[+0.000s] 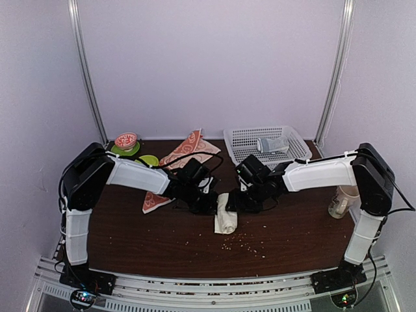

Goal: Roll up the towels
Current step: Roll the towel at the center of the board.

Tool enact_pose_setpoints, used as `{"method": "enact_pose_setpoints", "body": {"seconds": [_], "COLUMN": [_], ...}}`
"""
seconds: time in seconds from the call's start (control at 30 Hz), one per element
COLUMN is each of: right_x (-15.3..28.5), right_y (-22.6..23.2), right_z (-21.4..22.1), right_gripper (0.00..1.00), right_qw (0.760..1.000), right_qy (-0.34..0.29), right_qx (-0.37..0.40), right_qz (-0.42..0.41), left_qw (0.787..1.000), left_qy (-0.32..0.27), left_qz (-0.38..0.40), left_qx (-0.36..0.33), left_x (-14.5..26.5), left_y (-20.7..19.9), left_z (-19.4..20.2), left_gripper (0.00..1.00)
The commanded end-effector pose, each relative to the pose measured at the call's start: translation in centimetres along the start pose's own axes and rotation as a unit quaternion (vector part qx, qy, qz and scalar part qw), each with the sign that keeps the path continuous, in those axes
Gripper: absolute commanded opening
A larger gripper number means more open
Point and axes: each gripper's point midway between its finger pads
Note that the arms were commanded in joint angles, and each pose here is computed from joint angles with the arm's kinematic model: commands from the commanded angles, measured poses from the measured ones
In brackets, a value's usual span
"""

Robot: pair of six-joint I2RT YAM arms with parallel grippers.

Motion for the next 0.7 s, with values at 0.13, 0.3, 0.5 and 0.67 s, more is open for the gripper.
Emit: {"method": "enact_pose_setpoints", "body": {"seconds": [0.13, 0.3, 0.5, 0.67], "right_x": [-1.6, -2.5, -3.1, -3.1], "right_y": [0.1, -0.4, -0.7, -0.5], "right_z": [0.5, 1.2, 1.3, 1.2], "right_gripper": [0.58, 0.58, 0.58, 0.58], "right_qw": [1.000, 0.999, 0.998, 0.998], "right_qy": [0.010, 0.020, 0.025, 0.025], "right_qx": [-0.004, -0.011, -0.012, -0.004], "right_qz": [0.026, 0.039, 0.048, 0.053], "left_qw": [1.000, 0.999, 0.999, 0.999], "left_qy": [0.009, 0.009, -0.001, -0.028], "left_qz": [-0.024, -0.035, -0.042, -0.038], "left_qx": [-0.001, 0.001, -0.002, -0.014], "left_x": [0.5, 1.3, 3.5, 6.2], "left_y": [1.6, 2.3, 2.3, 1.2], "left_z": [1.4, 2.0, 2.4, 1.9], "left_gripper": [0.00, 0.16, 0.25, 0.27]}}
Point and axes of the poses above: each gripper's point midway between its finger pads, its own x axis back along the fingers, its own y axis along the line the jaws close on, z = x × y, and after that the axes turned 11 degrees about x, right-handed
